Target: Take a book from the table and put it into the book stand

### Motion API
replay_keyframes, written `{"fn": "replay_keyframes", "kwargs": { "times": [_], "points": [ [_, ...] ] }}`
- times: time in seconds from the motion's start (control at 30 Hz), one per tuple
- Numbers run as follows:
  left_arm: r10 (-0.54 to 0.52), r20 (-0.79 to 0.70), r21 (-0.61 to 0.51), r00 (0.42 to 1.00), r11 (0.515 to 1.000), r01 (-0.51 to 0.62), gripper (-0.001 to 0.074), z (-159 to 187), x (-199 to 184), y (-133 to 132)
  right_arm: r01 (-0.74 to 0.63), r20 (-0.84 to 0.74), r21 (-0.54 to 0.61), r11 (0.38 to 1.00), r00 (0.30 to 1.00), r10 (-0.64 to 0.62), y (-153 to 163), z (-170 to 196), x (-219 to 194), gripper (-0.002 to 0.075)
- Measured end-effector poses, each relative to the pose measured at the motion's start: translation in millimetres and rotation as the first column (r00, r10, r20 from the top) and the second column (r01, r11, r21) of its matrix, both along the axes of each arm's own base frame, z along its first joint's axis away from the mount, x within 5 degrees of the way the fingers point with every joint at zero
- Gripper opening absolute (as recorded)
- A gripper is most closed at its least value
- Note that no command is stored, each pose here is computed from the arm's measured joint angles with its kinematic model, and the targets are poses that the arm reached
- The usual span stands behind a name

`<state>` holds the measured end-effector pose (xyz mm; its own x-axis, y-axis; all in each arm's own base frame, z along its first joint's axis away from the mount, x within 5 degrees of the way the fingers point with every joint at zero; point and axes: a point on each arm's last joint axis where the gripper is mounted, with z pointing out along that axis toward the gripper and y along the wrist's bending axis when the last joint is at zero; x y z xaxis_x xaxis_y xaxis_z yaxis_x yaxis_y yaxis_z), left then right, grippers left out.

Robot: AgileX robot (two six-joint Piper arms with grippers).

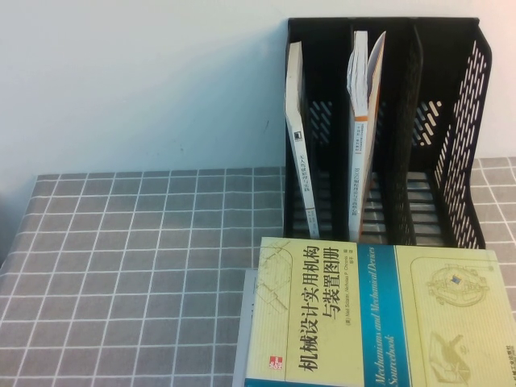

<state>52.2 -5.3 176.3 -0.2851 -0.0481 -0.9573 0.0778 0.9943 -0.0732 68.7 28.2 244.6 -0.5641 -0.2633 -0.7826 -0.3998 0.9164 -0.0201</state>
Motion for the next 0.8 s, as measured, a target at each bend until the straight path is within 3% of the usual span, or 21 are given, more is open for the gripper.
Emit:
{"fn": "replay_keyframes", "kwargs": {
  "times": [0.17,0.43,0.67,0.8],
  "points": [
    [0.0,0.0,-0.002,1.0,1.0,0.0,-0.0003,0,0,0,0.093,0.059,0.04,0.995,0.994,-0.095,-7,-3,-8,-0.0003],
    [-0.002,0.0,0.0,1.0,1.0,0.002,-0.0003,0,0,0,0.194,0.371,0.076,0.978,0.905,-0.208,-19,3,-28,-0.0003],
    [-0.002,0.0,0.0,1.0,1.0,0.002,-0.0003,0,0,0,0.222,0.537,0.088,0.971,0.811,-0.234,-23,-34,-16,-0.0003],
    [-0.002,0.0,0.0,1.0,1.0,0.002,-0.0003,0,0,0,0.228,0.535,0.088,0.97,0.81,-0.239,-23,-55,-12,-0.0003]
  ]
}}
